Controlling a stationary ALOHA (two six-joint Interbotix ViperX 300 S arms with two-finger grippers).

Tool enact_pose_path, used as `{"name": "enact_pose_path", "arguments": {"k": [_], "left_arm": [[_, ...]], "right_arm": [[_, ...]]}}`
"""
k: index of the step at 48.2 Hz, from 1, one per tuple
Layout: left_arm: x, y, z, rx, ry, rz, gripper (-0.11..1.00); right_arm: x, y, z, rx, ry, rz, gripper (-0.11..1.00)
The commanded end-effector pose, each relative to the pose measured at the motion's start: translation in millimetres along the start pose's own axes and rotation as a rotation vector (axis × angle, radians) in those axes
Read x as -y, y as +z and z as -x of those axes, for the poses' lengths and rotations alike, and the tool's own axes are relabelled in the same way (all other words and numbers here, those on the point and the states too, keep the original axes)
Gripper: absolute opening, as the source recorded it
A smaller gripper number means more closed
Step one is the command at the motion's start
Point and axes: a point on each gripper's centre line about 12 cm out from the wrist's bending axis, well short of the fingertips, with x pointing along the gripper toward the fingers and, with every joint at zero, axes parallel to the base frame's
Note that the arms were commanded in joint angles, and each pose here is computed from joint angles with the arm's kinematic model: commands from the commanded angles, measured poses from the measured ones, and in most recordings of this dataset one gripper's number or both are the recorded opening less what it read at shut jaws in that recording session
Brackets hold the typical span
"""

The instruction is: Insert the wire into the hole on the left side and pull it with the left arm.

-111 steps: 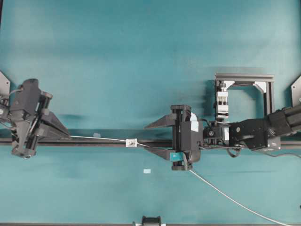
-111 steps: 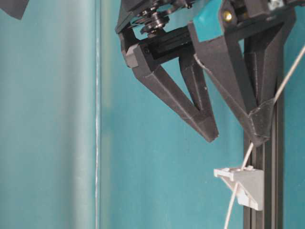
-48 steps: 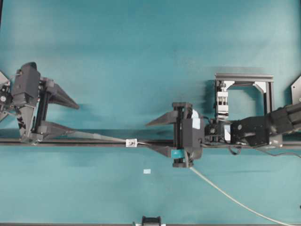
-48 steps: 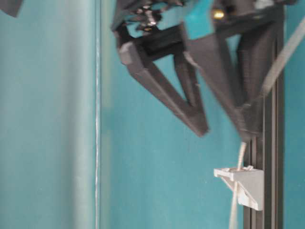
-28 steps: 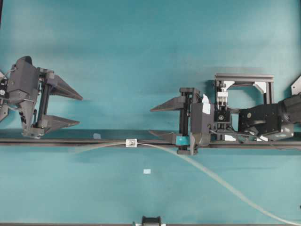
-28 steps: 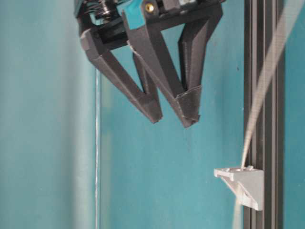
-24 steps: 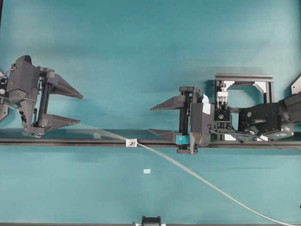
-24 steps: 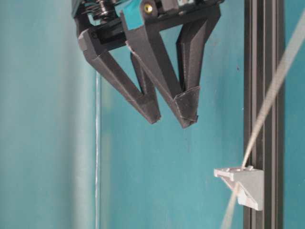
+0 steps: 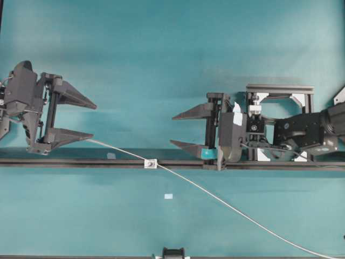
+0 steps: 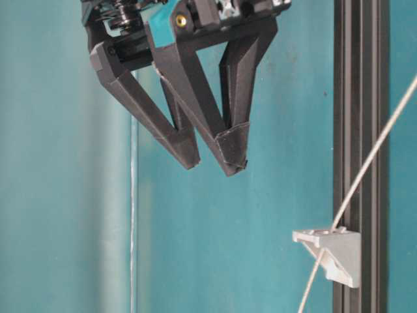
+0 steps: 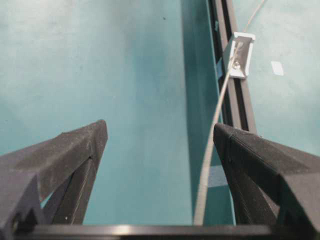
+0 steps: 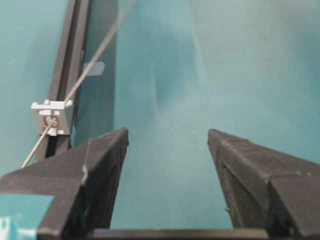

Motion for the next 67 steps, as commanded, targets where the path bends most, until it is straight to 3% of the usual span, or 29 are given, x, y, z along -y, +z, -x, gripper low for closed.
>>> {"name": "enact_pose_path", "arguments": {"k": [1, 23, 37, 67], "left_arm": [[0.0, 5.6, 0.0, 0.032, -0.002, -0.003, 0.82], [0.3, 7.1, 0.8, 0.055, -0.006, -0.008, 0.82], [0.6, 7.8, 0.6, 0.058, -0.006, -0.057, 0.82], [0.2, 6.6, -0.1, 0.052, -0.004, -0.056, 0.82]], "right_arm": [[1.8, 13.1, 2.2, 0.035, -0.002, -0.007, 0.74], [4.4, 12.4, 2.2, 0.033, -0.008, -0.003, 0.74], [4.6, 12.0, 2.5, 0.033, -0.009, -0.004, 0.74], [5.0, 13.7, 1.8, 0.04, -0.011, -0.018, 0.74]]}}
